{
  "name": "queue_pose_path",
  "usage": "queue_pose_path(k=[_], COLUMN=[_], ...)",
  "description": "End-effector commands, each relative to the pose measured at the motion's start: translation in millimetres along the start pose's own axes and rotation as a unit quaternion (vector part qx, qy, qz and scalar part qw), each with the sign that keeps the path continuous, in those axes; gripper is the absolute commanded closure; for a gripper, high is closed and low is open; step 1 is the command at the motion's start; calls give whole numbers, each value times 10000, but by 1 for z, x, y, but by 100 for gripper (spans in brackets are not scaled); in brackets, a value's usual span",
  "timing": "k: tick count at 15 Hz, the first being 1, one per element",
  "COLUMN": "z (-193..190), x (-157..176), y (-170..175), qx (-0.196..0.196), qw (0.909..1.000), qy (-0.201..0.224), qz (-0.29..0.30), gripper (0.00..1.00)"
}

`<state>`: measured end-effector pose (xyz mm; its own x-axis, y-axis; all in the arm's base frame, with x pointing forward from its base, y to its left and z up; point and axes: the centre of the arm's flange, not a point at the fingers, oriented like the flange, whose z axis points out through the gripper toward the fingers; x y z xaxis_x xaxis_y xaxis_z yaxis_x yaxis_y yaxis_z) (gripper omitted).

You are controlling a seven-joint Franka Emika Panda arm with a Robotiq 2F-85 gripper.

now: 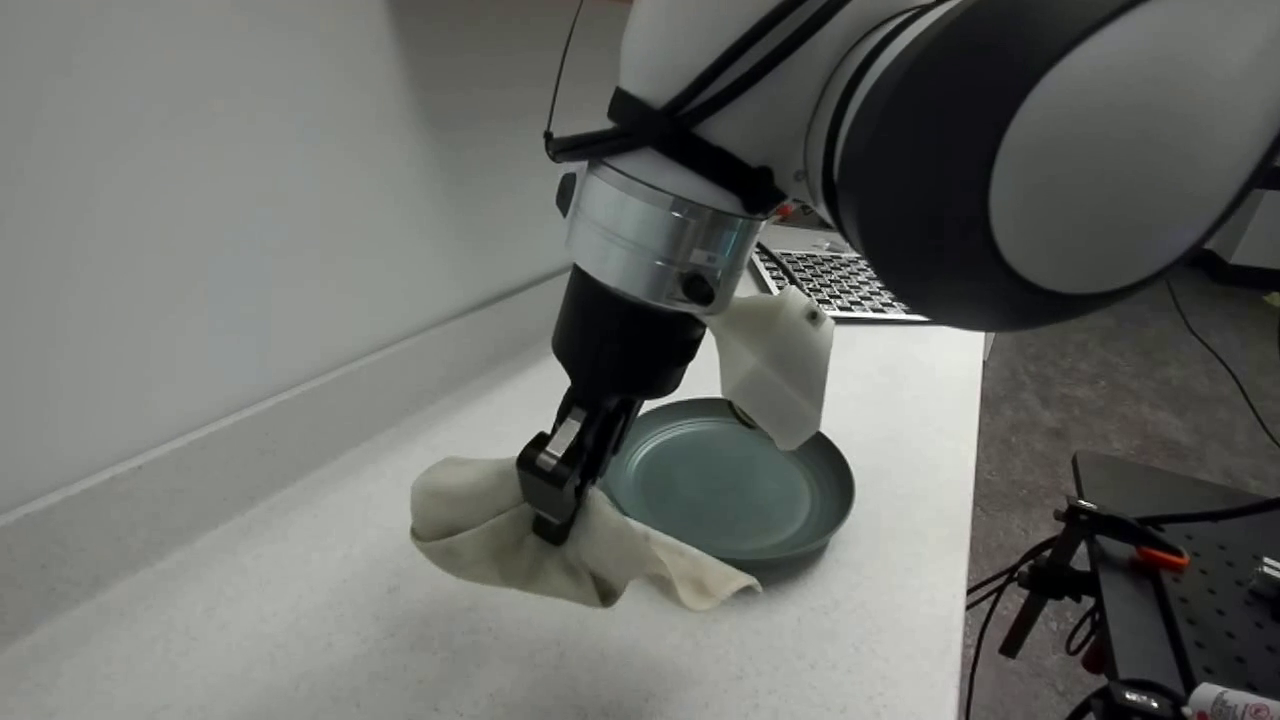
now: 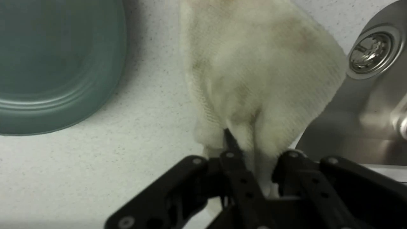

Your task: Use the cloth to wipe the plate

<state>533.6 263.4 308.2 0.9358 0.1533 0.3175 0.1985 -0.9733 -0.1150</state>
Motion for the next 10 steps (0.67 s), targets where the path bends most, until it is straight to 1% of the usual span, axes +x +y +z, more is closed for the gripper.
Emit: queue_pose_path(k=[1, 3, 4, 6, 7, 10], z=[1, 0, -2, -4, -5, -14], x=[-2, -4, -4, -6, -7, -12], y=[-4, -4, -3, 2, 7, 26], qx=[228, 261, 253, 44, -24, -375], qw=[9996, 9995, 9995, 9998, 9998, 9986], qy=[-112, -136, -139, -156, -182, -350], qz=[-92, -95, -99, -100, -105, -136], gripper=[41, 28, 19, 4, 0, 0])
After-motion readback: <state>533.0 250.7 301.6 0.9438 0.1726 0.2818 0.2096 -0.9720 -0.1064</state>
